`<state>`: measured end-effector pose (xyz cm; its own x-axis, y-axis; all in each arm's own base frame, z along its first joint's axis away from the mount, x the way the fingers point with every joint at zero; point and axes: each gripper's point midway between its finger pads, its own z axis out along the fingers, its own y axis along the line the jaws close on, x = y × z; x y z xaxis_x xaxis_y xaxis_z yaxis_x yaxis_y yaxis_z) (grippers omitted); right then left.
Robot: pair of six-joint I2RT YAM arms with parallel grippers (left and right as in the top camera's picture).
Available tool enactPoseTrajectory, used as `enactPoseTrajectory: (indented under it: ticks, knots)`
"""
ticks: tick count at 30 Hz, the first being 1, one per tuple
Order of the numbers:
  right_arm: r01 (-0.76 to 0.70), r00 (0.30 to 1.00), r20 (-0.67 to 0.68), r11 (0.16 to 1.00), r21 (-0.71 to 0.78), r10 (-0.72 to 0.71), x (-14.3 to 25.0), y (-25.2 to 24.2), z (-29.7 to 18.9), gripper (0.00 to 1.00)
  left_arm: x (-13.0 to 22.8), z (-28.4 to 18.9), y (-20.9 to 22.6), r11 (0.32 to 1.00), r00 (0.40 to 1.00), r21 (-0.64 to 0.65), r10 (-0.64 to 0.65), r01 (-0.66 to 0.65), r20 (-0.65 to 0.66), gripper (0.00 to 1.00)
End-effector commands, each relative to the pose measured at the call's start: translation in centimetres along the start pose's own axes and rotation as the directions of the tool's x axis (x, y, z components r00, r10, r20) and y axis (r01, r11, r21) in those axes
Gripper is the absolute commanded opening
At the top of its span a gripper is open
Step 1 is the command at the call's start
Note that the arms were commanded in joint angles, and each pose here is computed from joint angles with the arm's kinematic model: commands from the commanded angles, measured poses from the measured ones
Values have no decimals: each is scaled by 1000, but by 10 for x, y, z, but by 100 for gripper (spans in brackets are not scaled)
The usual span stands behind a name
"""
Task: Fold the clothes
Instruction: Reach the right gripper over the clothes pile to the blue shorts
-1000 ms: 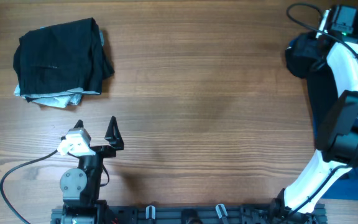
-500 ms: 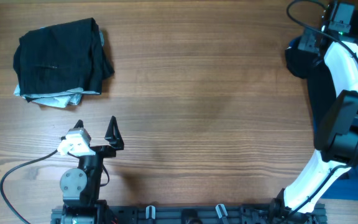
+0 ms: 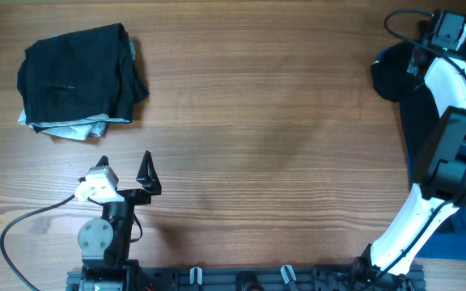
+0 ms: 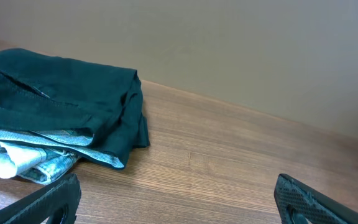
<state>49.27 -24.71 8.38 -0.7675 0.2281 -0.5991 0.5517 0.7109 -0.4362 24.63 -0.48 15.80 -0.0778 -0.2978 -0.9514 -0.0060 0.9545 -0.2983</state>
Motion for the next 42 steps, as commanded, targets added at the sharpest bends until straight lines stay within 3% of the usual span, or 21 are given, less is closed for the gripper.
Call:
enactPoseTrajectory:
  ticks: [1,6,11,25,29,34,38,42]
  knots:
    - [37,999,13,990,136,-39,-5,-25,15,90,0,0,1,1000,1000,-4,24,-24,5,100]
    - [-10,999,33,990,138,5,-7,-46,33,90,0,0,1,1000,1000,-4,24,-24,5,100]
    - [-49,998,34,998,29,48,-3,-47,56,88,0,0,1,1000,1000,-4,24,-24,5,100]
    - [53,997,-58,996,70,-49,55,-17,120,90,0,0,1,1000,1000,-4,24,-24,5,100]
    - [38,998,-61,996,78,-34,59,-22,125,78,0,0,1,1000,1000,-4,24,-24,5,100]
    - [36,998,-56,993,114,-30,56,-29,124,32,0,0,1,1000,1000,-4,24,-24,5,100]
    - [32,998,-52,992,125,-26,53,-32,122,18,0,0,1,1000,1000,-4,24,-24,5,100]
    - [0,1000,-6,991,132,1,31,-43,107,23,0,0,1,1000,1000,-4,24,-24,5,100]
